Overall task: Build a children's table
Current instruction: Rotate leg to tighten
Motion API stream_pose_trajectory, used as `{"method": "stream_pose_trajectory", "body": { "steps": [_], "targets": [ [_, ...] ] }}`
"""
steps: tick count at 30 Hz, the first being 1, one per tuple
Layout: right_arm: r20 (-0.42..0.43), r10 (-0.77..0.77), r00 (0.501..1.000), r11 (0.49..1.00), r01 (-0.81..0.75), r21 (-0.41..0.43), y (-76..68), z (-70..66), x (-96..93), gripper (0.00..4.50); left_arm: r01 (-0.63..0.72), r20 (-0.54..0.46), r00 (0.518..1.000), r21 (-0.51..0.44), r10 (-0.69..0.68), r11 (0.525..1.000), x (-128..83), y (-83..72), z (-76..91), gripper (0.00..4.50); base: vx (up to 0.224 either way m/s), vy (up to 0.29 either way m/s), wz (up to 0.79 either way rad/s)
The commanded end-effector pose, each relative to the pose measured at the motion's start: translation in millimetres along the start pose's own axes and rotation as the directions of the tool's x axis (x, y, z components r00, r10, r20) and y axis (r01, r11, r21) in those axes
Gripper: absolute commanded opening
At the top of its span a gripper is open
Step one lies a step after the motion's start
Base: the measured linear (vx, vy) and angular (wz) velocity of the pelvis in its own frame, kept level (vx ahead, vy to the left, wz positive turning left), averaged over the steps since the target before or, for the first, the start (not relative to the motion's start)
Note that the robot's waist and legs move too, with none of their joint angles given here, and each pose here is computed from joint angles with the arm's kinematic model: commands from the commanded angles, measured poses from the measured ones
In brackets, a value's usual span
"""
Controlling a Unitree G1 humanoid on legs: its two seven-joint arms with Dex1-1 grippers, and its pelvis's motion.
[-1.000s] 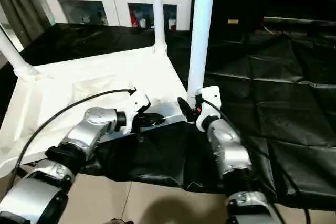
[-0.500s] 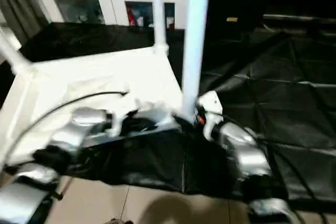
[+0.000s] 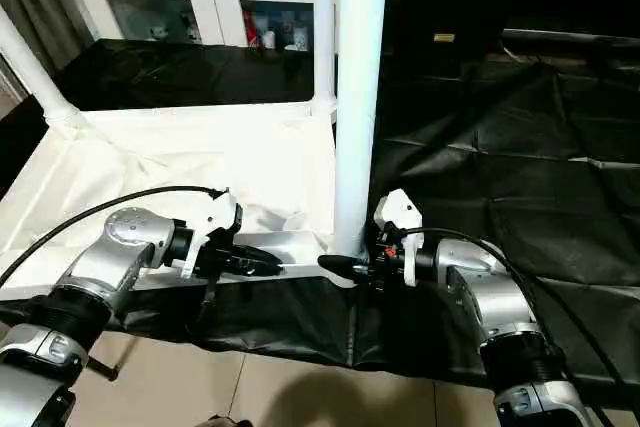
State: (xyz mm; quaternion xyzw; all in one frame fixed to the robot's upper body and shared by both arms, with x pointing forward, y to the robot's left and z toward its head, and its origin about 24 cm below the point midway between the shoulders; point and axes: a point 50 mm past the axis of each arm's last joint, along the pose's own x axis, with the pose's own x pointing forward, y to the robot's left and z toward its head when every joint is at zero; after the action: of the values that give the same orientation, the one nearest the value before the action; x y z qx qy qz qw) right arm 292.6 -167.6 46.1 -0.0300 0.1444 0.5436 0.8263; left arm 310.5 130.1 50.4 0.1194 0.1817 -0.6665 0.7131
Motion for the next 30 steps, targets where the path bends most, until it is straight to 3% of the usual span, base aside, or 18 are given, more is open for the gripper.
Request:
{"method": "stream_pose_trajectory", "body": {
  "steps": [1, 5, 7, 8, 9, 10, 12, 13, 14, 15, 19, 21, 23, 27, 30],
  "targets": [
    [-0.019, -0.011, 1.000, 1.000, 0.011, 0.026, 0.7, -5.3, -2.4, 3.12, 0.057, 0.014, 0.998, 0.015, -0.058, 0.998, 1, -4.4, 3.6, 0.00, 0.000, 0.000, 0.00],
    [-0.016, -0.020, 1.000, 0.999, 0.021, 0.047, 4.7, -10.1, 0.3, 2.80, 0.011, 0.031, 0.999, 0.018, -0.012, 1.000, 6, -1.5, 6.1, 0.00, 0.000, 0.000, 0.00],
    [-0.021, -0.105, 0.994, 0.993, 0.106, 0.056, 1.5, -14.2, 4.1, 2.75, -0.066, 0.034, 0.997, 0.019, 0.065, 0.998, 10, 4.7, 8.0, 0.00, 0.000, 0.000, 0.00],
    [-0.066, -0.293, 0.954, 0.952, 0.297, 0.068, -9.1, -23.4, 10.1, 2.69, -0.195, 0.046, 0.980, 0.004, 0.195, 0.981, 16, 15.9, 12.1, 0.00, 0.000, 0.000, 0.00],
    [-0.094, -0.384, 0.918, 0.917, 0.392, 0.077, -14.5, -28.6, 12.4, 2.69, -0.254, 0.056, 0.966, -0.007, 0.254, 0.967, 19, 20.9, 15.0, 0.00, 0.000, 0.000, 0.00],
    [-0.104, -0.411, 0.906, 0.904, 0.420, 0.079, -16.0, -30.3, 13.0, 2.67, -0.271, 0.060, 0.961, -0.011, 0.271, 0.963, 20, 22.3, 16.0, 0.00, -0.054, 0.004, -0.01],
    [-0.124, -0.535, 0.835, 0.831, 0.547, 0.103, -22.0, -35.8, 17.8, 2.66, -0.342, 0.076, 0.936, -0.023, 0.343, 0.939, 29, 28.3, 22.1, 0.00, -0.053, 0.009, -0.01],
    [-0.124, -0.535, 0.835, 0.831, 0.547, 0.103, -22.0, -35.8, 17.8, 2.66, -0.342, 0.076, 0.936, -0.023, 0.343, 0.939, 29, 28.3, 22.1, 0.00, 0.000, 0.000, 0.00],
    [-0.140, -0.623, 0.770, 0.756, 0.638, 0.143, -24.3, -39.0, 23.5, 2.65, -0.396, 0.089, 0.913, -0.037, 0.397, 0.918, 38, 32.1, 27.4, 0.00, 0.000, 0.000, 0.00],
    [-0.152, -0.659, 0.736, 0.718, 0.677, 0.165, -23.6, -40.6, 28.5, 2.65, -0.430, 0.102, 0.896, -0.050, 0.433, 0.901, 45, 34.2, 32.0, 0.00, 0.000, 0.000, 0.00],
    [-0.122, -0.654, 0.747, 0.725, 0.664, 0.183, -15.1, -37.6, 46.9, 2.65, -0.450, 0.136, 0.881, -0.063, 0.454, 0.891, 62, 33.5, 42.9, 0.00, 0.000, 0.000, 0.00],
    [-0.075, -0.617, 0.784, 0.754, 0.615, 0.230, -9.0, -32.5, 58.4, 3.21, -0.434, 0.153, 0.886, -0.058, 0.437, 0.899, 71, 31.0, 47.6, 0.00, 0.000, 0.000, 0.00],
    [-0.049, -0.595, 0.802, 0.773, 0.589, 0.236, -7.1, -28.5, 62.4, 3.38, -0.413, 0.158, 0.896, -0.044, 0.415, 0.909, 73, 29.0, 48.5, 0.00, 0.000, 0.000, 0.00],
    [-0.016, -0.571, 0.821, 0.799, 0.560, 0.219, -7.5, -22.0, 62.6, 3.67, -0.373, 0.163, 0.914, -0.022, 0.371, 0.928, 73, 26.2, 46.6, 0.00, 0.000, 0.000, 0.00],
    [0.041, -0.466, 0.884, 0.873, 0.451, 0.185, -7.5, -13.1, 54.0, 3.67, -0.298, 0.153, 0.943, 0.000, 0.295, 0.954, 64, 22.6, 39.7, 0.00, 0.000, 0.000, 0.00]
  ]
}}
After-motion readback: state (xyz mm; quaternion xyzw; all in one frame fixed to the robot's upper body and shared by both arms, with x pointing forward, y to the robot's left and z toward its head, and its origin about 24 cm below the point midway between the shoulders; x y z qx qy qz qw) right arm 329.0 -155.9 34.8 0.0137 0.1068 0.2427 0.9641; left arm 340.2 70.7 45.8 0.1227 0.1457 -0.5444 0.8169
